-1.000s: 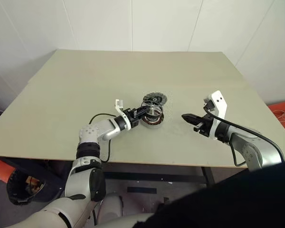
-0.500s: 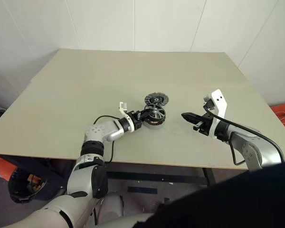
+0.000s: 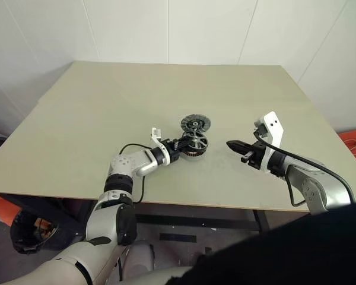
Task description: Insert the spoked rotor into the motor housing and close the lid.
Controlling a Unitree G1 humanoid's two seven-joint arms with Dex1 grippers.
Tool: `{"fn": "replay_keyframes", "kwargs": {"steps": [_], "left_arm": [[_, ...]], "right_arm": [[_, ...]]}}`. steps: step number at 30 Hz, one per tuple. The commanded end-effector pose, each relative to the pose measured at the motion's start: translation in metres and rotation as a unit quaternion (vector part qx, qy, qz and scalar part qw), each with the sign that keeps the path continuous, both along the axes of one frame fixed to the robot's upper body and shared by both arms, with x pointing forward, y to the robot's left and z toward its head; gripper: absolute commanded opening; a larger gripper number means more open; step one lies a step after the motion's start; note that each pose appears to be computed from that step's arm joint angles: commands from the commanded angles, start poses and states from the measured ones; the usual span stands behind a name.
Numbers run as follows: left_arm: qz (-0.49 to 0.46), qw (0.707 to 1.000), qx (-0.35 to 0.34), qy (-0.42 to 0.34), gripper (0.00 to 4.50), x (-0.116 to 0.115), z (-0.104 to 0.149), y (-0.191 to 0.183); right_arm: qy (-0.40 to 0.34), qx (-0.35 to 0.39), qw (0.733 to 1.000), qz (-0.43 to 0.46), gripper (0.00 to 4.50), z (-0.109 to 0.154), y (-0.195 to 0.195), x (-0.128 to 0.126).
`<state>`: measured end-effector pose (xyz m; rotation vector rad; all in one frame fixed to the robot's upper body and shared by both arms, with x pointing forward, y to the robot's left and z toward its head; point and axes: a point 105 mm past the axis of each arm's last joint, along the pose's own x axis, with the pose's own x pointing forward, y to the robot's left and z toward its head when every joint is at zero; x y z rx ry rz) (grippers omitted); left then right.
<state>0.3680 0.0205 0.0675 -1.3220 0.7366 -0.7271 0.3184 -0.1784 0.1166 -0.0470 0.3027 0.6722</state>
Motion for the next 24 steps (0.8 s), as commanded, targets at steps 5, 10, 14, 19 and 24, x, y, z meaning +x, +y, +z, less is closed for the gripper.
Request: {"fn": "replay_keyframes", "kwargs": {"steps": [5, 10, 14, 19, 24], "left_arm": [[0.009, 1.0, -0.003, -0.016, 2.53, 0.007, 0.013, 0.009], [0.014, 0.999, 0.016, -0.029, 2.53, 0.004, 0.015, 0.028], [0.025, 0.998, 0.041, -0.044, 2.53, 0.0, 0.019, 0.051], [0.046, 0.995, 0.062, -0.069, 2.53, -0.002, 0.03, 0.079], [0.061, 0.989, 0.09, -0.105, 2.53, 0.0, 0.042, 0.087]], "right_arm": [[-0.032, 0.0, 0.999, 0.006, 0.0, 0.014, 0.005, 0.004], [-0.033, 0.0, 0.999, 0.004, 0.0, 0.014, 0.005, 0.005], [-0.033, 0.001, 0.999, 0.004, 0.0, 0.013, 0.005, 0.006], [-0.034, 0.002, 0.999, 0.006, 0.0, 0.012, 0.006, 0.007], [-0.035, 0.007, 0.999, 0.015, 0.0, 0.013, 0.014, 0.009]]}}
